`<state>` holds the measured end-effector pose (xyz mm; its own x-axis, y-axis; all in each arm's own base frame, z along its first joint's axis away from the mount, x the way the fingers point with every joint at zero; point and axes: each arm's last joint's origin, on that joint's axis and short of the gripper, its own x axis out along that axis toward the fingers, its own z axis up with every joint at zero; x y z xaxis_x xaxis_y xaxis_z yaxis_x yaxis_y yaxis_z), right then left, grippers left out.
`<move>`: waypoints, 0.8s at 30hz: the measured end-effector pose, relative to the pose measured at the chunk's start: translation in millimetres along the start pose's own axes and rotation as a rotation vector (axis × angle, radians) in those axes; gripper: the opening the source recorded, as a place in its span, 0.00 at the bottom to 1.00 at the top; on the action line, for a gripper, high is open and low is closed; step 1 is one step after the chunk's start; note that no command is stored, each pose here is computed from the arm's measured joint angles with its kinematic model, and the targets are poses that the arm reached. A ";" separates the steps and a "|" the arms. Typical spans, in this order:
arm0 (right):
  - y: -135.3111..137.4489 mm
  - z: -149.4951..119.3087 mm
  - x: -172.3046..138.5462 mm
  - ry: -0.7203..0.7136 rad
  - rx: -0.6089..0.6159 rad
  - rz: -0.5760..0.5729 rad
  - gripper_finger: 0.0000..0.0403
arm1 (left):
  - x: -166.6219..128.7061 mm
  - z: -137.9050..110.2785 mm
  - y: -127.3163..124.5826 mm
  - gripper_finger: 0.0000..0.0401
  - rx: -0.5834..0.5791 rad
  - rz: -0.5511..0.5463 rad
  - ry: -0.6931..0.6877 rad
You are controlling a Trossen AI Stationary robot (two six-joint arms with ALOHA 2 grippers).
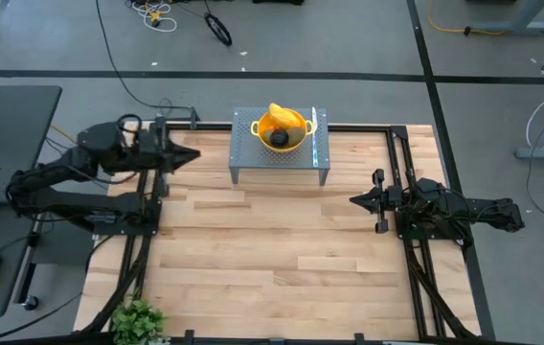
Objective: Pick & Place Fruit
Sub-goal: Return to Home Position
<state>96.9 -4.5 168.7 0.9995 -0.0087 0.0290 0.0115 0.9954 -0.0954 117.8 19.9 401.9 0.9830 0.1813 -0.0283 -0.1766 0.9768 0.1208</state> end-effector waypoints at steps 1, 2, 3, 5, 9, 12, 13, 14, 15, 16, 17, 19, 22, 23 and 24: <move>0.0 0.0 0.0 0.000 0.000 0.000 0.00 | 2.1 -7.0 -1.1 0.07 0.008 -0.004 -0.018; 0.0 0.0 0.0 0.000 0.000 0.000 0.00 | 3.9 -14.4 -2.3 0.07 0.015 -0.010 -0.043; 0.0 0.0 0.0 0.000 0.000 0.000 0.00 | 4.8 -21.8 -3.6 0.07 0.015 -0.021 -0.076; 0.0 0.0 0.0 0.000 0.000 0.000 0.00 | 5.6 -37.5 -6.6 0.07 0.010 -0.050 -0.140; 0.0 0.0 0.0 0.000 0.000 0.000 0.00 | 3.7 -69.0 -14.0 0.07 -0.035 -0.156 -0.186; 0.0 0.0 0.0 0.000 0.000 0.000 0.00 | 1.0 -92.4 -20.4 0.07 -0.054 -0.237 -0.176; 0.0 0.0 0.0 0.000 0.000 0.000 0.00 | 0.3 -100.4 -22.2 0.07 -0.062 -0.258 -0.175; 0.0 0.0 0.0 0.000 0.000 0.000 0.00 | -0.3 -108.1 -24.0 0.07 -0.068 -0.277 -0.174; 0.0 0.0 0.0 0.000 0.000 0.000 0.00 | -1.1 -116.0 -25.6 0.07 -0.074 -0.289 -0.174; 0.0 0.0 0.0 0.000 0.000 0.000 0.00 | -1.8 -123.8 -27.2 0.07 -0.085 -0.299 -0.176; 0.0 0.0 0.0 0.000 0.000 0.000 0.00 | -2.7 -131.5 -28.5 0.07 -0.096 -0.305 -0.180; 0.0 0.0 0.0 0.000 0.000 0.000 0.00 | -5.1 -145.9 -30.7 0.07 -0.123 -0.312 -0.189; 0.0 0.0 0.0 0.000 0.000 0.000 0.00 | -9.1 -163.4 -32.4 0.07 -0.161 -0.304 -0.195; 0.0 0.0 0.0 0.000 0.000 0.000 0.00 | -10.4 -168.3 -32.6 0.07 -0.174 -0.295 -0.194; 0.0 0.0 0.0 0.000 0.000 0.000 0.00 | -11.7 -172.6 -32.8 0.07 -0.182 -0.283 -0.196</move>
<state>96.9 -4.5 168.7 0.9995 -0.0087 0.0288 0.0114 0.9954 -0.0950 103.5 5.5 227.0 0.9818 -0.1060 0.1573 0.1141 0.9925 -0.0435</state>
